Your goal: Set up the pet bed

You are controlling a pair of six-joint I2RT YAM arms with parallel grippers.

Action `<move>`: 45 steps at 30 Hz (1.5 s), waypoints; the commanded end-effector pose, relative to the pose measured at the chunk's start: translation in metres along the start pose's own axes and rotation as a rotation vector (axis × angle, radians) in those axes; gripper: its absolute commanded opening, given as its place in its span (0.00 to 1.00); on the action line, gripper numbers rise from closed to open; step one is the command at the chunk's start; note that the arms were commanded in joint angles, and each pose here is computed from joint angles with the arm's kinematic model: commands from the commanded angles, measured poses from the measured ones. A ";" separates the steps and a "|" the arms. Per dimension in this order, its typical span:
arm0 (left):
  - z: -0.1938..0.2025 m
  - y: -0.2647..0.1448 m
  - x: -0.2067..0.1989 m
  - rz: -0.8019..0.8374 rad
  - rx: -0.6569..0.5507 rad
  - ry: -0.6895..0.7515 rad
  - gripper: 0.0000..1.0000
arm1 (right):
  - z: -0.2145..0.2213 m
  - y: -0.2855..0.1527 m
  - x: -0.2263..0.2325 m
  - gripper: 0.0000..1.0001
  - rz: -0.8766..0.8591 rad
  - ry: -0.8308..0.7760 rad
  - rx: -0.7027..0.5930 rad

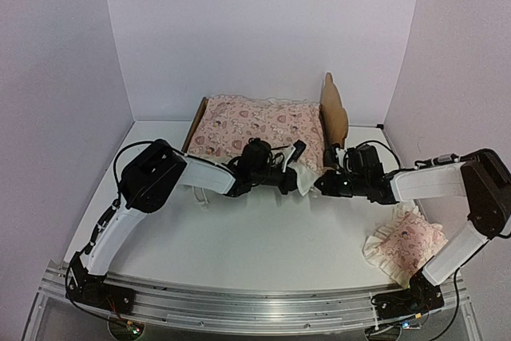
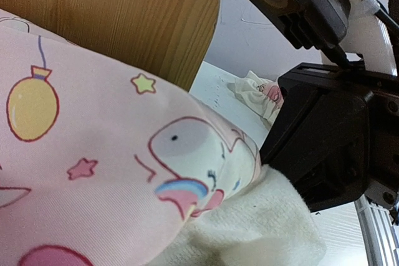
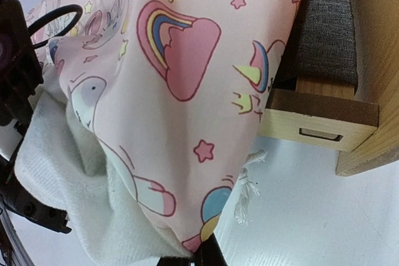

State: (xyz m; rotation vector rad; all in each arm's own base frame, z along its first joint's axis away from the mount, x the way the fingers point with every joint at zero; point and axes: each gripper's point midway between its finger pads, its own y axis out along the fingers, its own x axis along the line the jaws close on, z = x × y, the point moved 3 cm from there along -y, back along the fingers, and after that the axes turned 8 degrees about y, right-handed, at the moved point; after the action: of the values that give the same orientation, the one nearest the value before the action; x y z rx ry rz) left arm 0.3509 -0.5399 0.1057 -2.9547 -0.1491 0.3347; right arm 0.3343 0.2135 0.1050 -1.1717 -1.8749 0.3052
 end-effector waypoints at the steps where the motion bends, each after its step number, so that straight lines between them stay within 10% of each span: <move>1: -0.025 -0.011 0.019 -0.059 -0.037 0.089 0.00 | -0.003 -0.007 -0.001 0.00 0.053 -0.015 0.032; 18: -0.005 -0.004 0.031 -0.103 -0.043 0.133 0.00 | 0.015 0.007 0.033 0.00 -0.108 0.076 0.296; 25: -0.010 -0.005 0.034 -0.115 -0.055 0.160 0.00 | 0.020 -0.004 0.023 0.25 -0.009 0.060 0.347; 33: -0.002 -0.008 0.038 -0.128 -0.019 0.155 0.00 | 0.008 -0.039 0.016 0.40 0.087 -0.094 0.293; 45: -0.005 -0.009 0.039 -0.140 -0.020 0.184 0.00 | -0.022 -0.008 -0.010 0.29 0.132 -0.351 -0.005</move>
State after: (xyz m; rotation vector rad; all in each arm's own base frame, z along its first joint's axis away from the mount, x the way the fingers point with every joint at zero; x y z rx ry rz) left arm 0.3567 -0.5406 0.0945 -2.9396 -0.1850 0.1114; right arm 0.3172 0.1969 0.1091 -1.1662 -1.9241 0.7158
